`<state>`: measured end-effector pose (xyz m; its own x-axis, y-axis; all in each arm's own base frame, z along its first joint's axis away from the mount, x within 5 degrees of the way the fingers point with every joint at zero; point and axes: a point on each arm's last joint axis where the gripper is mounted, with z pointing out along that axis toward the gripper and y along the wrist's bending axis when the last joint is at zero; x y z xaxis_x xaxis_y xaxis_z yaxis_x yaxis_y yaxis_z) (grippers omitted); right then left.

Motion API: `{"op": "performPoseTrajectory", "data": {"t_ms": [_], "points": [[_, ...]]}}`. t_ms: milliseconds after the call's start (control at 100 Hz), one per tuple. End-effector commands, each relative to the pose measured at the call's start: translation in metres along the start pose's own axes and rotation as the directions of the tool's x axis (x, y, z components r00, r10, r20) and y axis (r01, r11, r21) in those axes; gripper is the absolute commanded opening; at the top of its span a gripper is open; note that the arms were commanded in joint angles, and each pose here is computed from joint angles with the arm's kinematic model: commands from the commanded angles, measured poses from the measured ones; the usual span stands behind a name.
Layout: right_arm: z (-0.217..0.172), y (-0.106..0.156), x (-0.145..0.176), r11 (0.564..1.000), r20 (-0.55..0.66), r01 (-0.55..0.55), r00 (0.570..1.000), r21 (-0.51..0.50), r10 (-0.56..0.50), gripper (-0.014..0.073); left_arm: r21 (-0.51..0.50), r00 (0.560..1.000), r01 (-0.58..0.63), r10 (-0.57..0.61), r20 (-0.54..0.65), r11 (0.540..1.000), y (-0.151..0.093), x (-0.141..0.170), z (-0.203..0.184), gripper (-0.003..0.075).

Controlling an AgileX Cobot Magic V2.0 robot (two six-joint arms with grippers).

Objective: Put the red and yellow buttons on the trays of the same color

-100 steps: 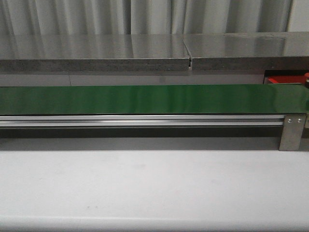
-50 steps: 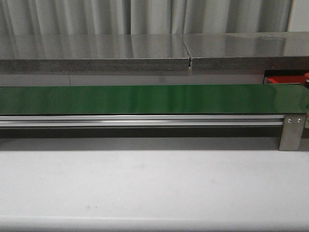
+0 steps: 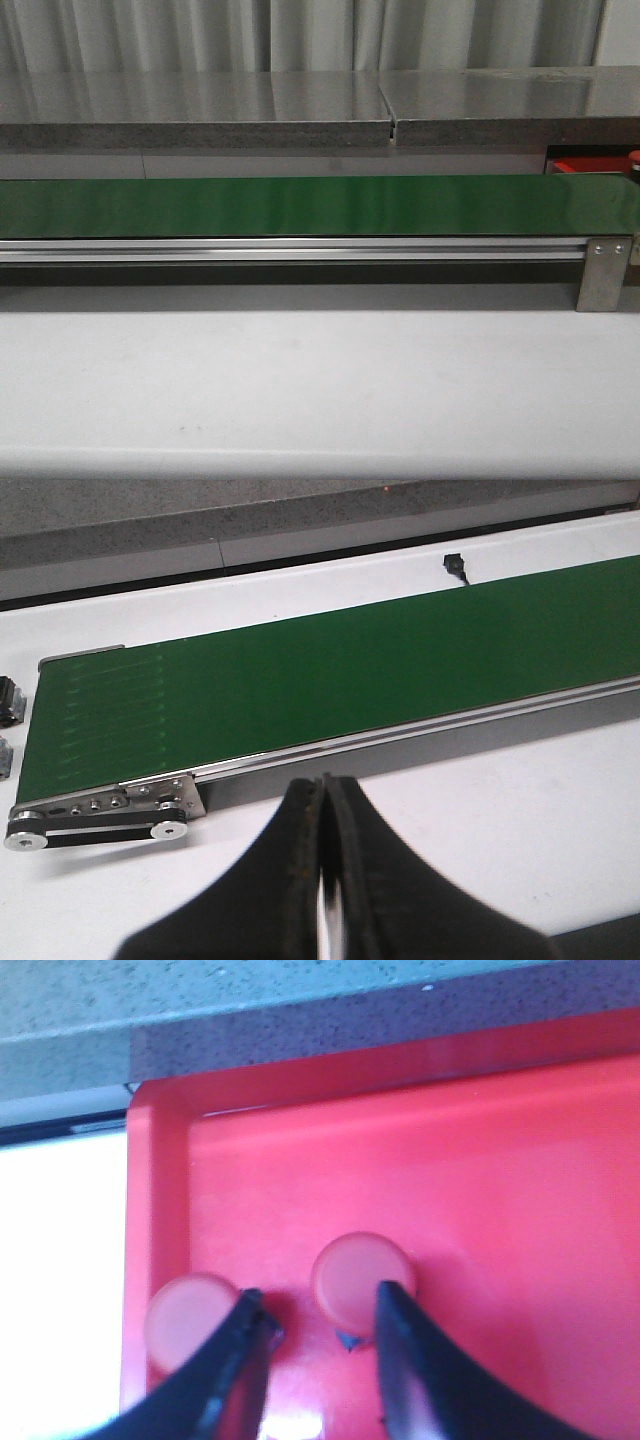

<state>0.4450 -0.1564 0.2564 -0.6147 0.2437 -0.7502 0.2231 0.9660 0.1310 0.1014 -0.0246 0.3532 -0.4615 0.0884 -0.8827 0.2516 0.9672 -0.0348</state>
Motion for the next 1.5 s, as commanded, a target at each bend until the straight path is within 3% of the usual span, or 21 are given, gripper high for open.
{"op": "performPoseTrajectory", "data": {"t_ms": [0, 180, 760, 1120, 1490], "points": [[-0.046, 0.012, -0.026, 0.998, 0.122, 0.062, 0.99, 0.016, -0.064, 0.0107, 0.003, 0.996, 0.013, -0.013, 0.091, 1.0, -0.001, -0.013, -0.005, -0.002], [-0.073, 0.031, -0.015, 0.99, 0.135, 0.137, 0.981, 0.034, -0.14, -0.0124, 0.003, 0.996, 0.013, -0.013, 0.091, 1.0, -0.001, -0.013, -0.005, -0.002], [-0.18, 0.086, 0.042, 0.962, 0.199, 0.27, 0.945, -0.029, -0.259, -0.0118, 0.003, 0.996, 0.013, -0.013, 0.091, 1.0, -0.001, -0.013, -0.005, -0.002], [-0.245, 0.087, 0.081, 0.957, 0.233, 0.287, 0.934, -0.044, -0.269, -0.0118, 0.003, 0.996, 0.013, -0.013, 0.091, 1.0, -0.001, -0.013, -0.005, -0.002], [-0.286, 0.084, 0.128, 0.954, 0.28, 0.296, 0.92, -0.042, -0.273, -0.0118, 0.003, 0.993, 0.019, -0.019, 0.121, 1.0, -0.001, -0.016, -0.005, -0.002]]}}
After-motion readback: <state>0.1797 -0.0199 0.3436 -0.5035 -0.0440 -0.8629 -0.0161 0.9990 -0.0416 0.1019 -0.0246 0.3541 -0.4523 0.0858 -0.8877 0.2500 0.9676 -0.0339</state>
